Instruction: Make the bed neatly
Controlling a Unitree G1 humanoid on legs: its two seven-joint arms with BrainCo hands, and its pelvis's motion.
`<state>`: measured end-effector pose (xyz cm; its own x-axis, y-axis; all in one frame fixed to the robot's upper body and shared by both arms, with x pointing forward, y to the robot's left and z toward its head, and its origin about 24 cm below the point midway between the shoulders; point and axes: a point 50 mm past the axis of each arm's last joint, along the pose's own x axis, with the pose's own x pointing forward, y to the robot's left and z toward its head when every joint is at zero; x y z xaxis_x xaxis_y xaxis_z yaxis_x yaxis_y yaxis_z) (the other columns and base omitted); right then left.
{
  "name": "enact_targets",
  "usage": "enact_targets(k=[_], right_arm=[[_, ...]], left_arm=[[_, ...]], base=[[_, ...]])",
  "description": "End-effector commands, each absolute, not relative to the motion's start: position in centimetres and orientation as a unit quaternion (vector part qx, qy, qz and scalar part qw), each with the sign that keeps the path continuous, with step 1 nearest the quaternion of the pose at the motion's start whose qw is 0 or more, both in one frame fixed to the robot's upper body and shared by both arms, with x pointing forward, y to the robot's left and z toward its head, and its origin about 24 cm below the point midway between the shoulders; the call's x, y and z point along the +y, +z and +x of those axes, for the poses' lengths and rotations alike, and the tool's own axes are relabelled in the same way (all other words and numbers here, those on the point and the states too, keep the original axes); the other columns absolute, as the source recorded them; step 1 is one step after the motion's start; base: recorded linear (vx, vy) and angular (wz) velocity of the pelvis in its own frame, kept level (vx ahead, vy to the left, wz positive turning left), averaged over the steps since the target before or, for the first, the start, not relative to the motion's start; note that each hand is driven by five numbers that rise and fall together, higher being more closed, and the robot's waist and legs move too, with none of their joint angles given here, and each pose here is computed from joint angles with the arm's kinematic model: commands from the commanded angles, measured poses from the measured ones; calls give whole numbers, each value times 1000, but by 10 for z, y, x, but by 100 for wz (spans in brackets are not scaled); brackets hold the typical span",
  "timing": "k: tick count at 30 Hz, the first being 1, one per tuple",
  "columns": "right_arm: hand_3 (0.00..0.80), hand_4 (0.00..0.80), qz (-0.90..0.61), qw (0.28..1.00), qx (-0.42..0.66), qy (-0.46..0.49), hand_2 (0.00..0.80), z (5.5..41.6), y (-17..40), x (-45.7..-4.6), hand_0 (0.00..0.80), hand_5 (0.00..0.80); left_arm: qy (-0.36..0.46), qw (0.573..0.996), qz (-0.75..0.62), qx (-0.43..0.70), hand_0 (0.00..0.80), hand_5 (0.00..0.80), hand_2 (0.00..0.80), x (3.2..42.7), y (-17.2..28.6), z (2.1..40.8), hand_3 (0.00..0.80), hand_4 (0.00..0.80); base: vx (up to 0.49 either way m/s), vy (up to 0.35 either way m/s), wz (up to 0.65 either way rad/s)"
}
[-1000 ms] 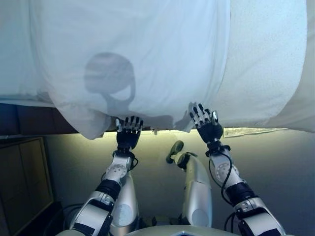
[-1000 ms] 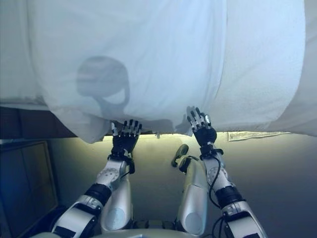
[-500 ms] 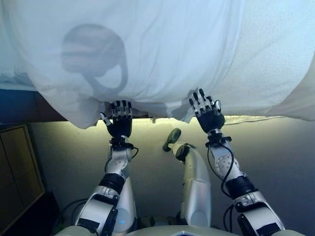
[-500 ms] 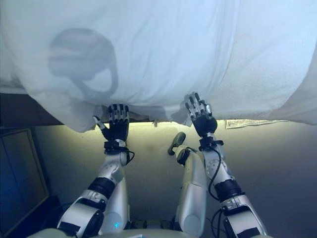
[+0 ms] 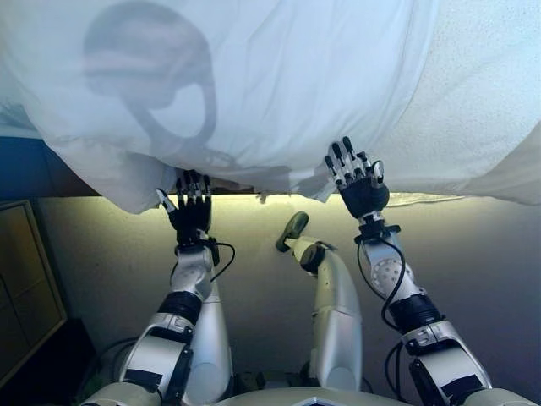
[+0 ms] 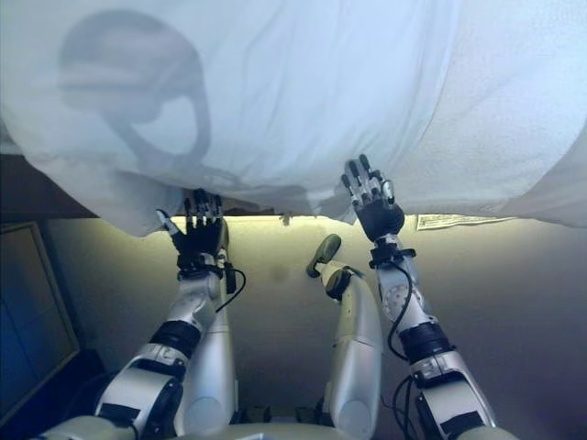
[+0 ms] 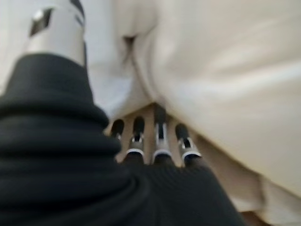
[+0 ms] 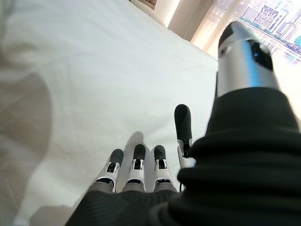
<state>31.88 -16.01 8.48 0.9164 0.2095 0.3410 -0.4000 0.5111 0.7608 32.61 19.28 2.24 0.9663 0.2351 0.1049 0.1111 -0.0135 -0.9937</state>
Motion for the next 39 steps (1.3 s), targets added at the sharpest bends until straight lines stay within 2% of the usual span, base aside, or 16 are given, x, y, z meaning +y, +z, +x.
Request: enact_targets(k=[1, 8, 13, 20, 29, 30, 32, 36, 37, 38, 39], right_arm=[[0, 0, 456, 854, -159, 195, 0, 318, 108, -174, 0, 0], [0, 0, 451, 852, -166, 209, 0, 324, 118, -172, 0, 0], [0, 0, 451, 849, -176, 212, 0, 324, 125, -171, 0, 0], [0, 0, 447, 847, -187, 217, 0, 322, 125, -179, 0, 0], [0, 0, 451, 844, -184, 226, 0, 321, 124, -177, 0, 0], [0, 0, 451, 844, -184, 225, 0, 320, 123, -176, 0, 0], [0, 0, 452, 844, -185, 223, 0, 320, 123, -176, 0, 0], [0, 0, 455, 844, -185, 215, 0, 319, 120, -175, 0, 0], [0, 0, 455, 844, -186, 213, 0, 320, 120, -174, 0, 0], [0, 0, 456, 844, -186, 212, 0, 319, 119, -174, 0, 0], [0, 0, 457, 844, -186, 210, 0, 319, 119, -173, 0, 0]], left_arm=[[59, 677, -717, -152, 0, 0, 0, 208, 34, 333, 0, 0], [52, 676, -719, -150, 0, 0, 0, 211, 47, 343, 0, 0], [82, 675, -721, -132, 0, 0, 0, 212, 32, 337, 0, 0], [99, 667, -718, -171, 0, 0, 0, 233, 37, 335, 0, 0], [58, 652, -717, -242, 0, 0, 0, 239, 51, 334, 0, 0], [46, 651, -714, -252, 69, 69, 69, 239, 52, 333, 69, 69], [19, 652, -709, -270, 132, 132, 132, 236, 54, 331, 132, 132], [-22, 647, -701, -299, 107, 107, 107, 231, 61, 330, 107, 107], [-29, 644, -700, -308, 163, 163, 163, 230, 63, 330, 163, 163], [-32, 642, -699, -314, 402, 402, 402, 229, 65, 329, 402, 402], [-33, 641, -698, -317, 449, 449, 449, 228, 65, 329, 449, 449]], base=[[-29, 82, -7], [-26, 40, -7], [-6, -27, -3], [-5, 7, -1], [-7, 2, -4], [1, -16, -7], [2, -12, -2], [11, -33, 2], [9, -41, 3], [7, -44, 2], [8, -48, 1]])
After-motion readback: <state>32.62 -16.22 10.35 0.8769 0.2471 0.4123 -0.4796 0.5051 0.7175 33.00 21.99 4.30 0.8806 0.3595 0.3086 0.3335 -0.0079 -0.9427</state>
